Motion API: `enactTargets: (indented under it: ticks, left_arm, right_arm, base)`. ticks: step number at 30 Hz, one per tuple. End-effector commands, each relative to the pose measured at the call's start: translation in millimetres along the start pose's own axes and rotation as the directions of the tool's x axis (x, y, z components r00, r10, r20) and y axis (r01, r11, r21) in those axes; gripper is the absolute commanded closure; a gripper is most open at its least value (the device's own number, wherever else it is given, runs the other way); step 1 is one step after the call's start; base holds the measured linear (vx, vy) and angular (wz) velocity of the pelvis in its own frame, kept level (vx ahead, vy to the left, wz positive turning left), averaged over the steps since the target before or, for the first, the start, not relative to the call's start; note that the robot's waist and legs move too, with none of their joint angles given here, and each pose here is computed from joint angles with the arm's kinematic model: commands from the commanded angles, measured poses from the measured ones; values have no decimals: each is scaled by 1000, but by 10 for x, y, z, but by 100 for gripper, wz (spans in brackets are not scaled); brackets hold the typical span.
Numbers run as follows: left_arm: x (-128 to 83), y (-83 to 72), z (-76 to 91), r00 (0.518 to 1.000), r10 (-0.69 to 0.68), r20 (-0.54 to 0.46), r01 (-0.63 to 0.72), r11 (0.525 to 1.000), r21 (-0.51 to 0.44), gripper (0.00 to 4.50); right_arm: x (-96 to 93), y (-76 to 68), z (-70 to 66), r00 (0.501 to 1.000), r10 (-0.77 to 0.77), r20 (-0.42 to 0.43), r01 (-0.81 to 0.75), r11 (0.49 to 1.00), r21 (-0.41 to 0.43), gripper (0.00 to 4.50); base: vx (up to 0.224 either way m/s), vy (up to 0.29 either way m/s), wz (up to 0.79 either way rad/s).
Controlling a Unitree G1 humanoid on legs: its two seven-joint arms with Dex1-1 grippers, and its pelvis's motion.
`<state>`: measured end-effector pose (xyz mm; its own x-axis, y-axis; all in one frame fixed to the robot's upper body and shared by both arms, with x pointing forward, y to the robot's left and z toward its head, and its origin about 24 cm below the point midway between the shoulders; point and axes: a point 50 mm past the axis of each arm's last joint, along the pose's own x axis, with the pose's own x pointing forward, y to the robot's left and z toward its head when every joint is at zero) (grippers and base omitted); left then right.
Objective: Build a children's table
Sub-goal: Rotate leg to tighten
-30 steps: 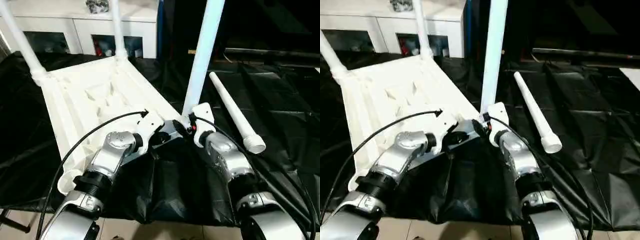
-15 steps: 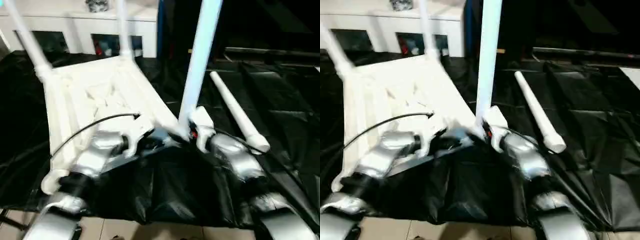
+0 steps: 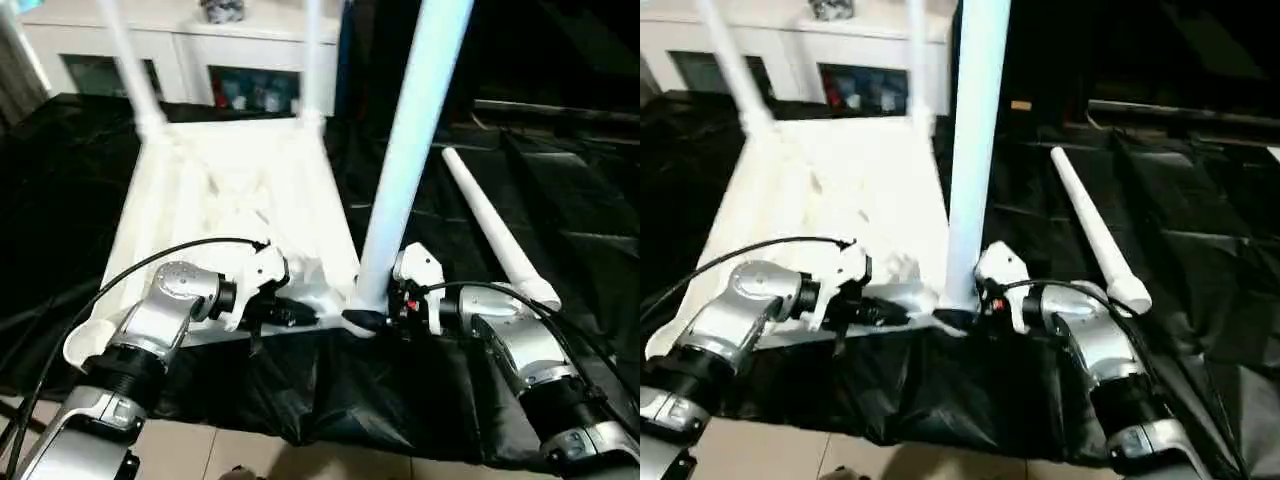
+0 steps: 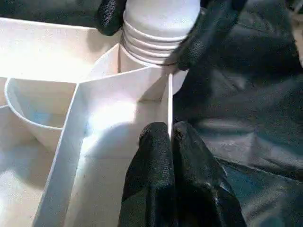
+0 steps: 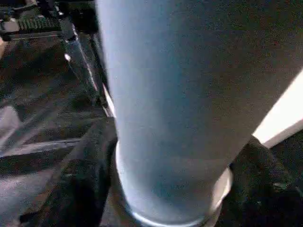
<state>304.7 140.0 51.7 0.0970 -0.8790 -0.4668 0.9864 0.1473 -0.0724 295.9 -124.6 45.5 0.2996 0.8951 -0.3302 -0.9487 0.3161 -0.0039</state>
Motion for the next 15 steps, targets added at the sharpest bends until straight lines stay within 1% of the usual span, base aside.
enactTargets:
  ticks: [1, 4, 6, 9, 10, 12, 13, 14, 15]
  left_arm:
    - [61, 31, 200, 998, -2, 59, -1, 998, 64, 450]
    - [69, 32, 200, 998, 5, 60, -9, 998, 67, 450]
    - [85, 46, 200, 998, 34, 58, -38, 997, 64, 450]
    - [130, 91, 213, 991, 118, 67, -122, 991, 51, 450]
    - [165, 113, 229, 983, 163, 80, -167, 985, 42, 450]
    - [237, 141, 261, 967, 236, 99, -239, 971, 21, 450]
    - [281, 157, 276, 955, 281, 100, -283, 959, 12, 450]
    - [285, 158, 278, 953, 285, 99, -288, 958, 12, 450]
    - [348, 177, 303, 934, 342, 101, -343, 939, -4, 450]
  right_arm:
    - [186, 184, 79, 990, 141, 32, -140, 990, -25, 167]
    - [195, 190, 76, 990, 135, 32, -134, 991, -20, 175]
    - [211, 175, 65, 994, 105, 32, -105, 994, -10, 177]
    - [277, 103, 32, 1000, -14, 19, 13, 1000, 17, 178]
    - [322, 43, 8, 995, -103, 3, 103, 994, 26, 178]
    - [400, -60, -30, 965, -261, -26, 262, 964, 53, 178]
    - [439, -113, -41, 939, -343, -36, 345, 936, 74, 178]
    - [442, -117, -41, 936, -351, -36, 352, 933, 76, 178]
    - [490, -171, -44, 897, -439, -46, 441, 889, 122, 178]
  base:
    - [0, 0, 0]
    - [0, 0, 0]
    - [0, 0, 0]
    - [0, 0, 0]
    - [0, 0, 0]
    - [0, 0, 0]
    - [0, 0, 0]
    - [0, 0, 0]
    - [0, 0, 0]
